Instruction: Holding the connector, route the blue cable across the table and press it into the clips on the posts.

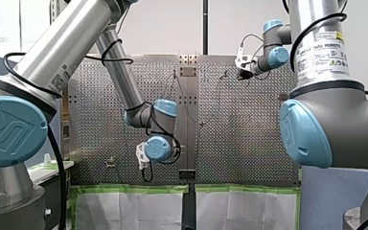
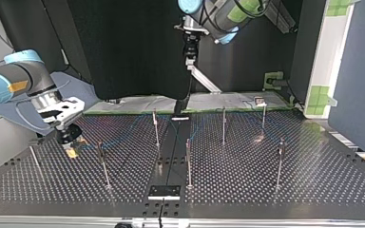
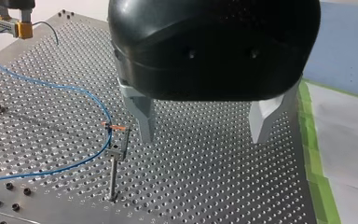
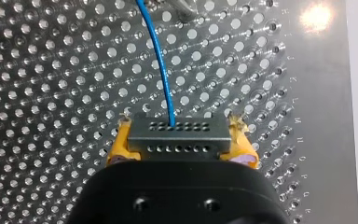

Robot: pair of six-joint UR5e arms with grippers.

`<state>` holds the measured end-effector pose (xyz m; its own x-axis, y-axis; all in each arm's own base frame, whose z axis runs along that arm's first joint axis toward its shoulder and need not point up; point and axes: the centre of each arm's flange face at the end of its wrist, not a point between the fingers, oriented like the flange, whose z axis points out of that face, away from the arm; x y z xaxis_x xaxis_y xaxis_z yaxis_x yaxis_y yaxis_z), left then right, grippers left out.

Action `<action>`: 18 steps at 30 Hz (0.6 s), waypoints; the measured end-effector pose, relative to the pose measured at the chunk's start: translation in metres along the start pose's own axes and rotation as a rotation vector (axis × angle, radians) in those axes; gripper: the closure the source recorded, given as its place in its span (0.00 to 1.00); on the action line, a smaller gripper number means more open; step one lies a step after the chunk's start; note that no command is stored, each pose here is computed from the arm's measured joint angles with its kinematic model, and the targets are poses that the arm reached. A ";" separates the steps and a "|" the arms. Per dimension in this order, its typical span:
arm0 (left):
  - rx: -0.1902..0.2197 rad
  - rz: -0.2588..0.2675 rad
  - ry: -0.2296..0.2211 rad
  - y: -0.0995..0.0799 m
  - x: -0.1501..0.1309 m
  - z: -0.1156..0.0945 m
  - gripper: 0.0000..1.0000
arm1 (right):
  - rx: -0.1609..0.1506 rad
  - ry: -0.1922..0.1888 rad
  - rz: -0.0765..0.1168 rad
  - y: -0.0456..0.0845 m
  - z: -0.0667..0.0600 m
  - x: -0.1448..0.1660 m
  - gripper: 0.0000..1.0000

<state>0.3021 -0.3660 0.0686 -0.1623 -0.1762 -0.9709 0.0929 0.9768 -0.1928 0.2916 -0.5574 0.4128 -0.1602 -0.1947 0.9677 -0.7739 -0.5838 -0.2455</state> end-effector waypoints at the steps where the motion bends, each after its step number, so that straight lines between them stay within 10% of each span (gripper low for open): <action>1: 0.000 0.000 0.000 0.000 0.000 0.000 0.00 | 0.000 0.000 0.000 0.000 0.000 0.000 1.00; 18: 0.000 0.000 0.000 0.001 0.001 -0.001 0.00 | 0.000 0.000 0.000 0.000 0.000 0.000 1.00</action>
<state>0.3009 -0.3651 0.0677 -0.1623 -0.1762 -0.9709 0.0931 0.9768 -0.1928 0.2918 -0.5573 0.4128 -0.1600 -0.1948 0.9677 -0.7738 -0.5840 -0.2455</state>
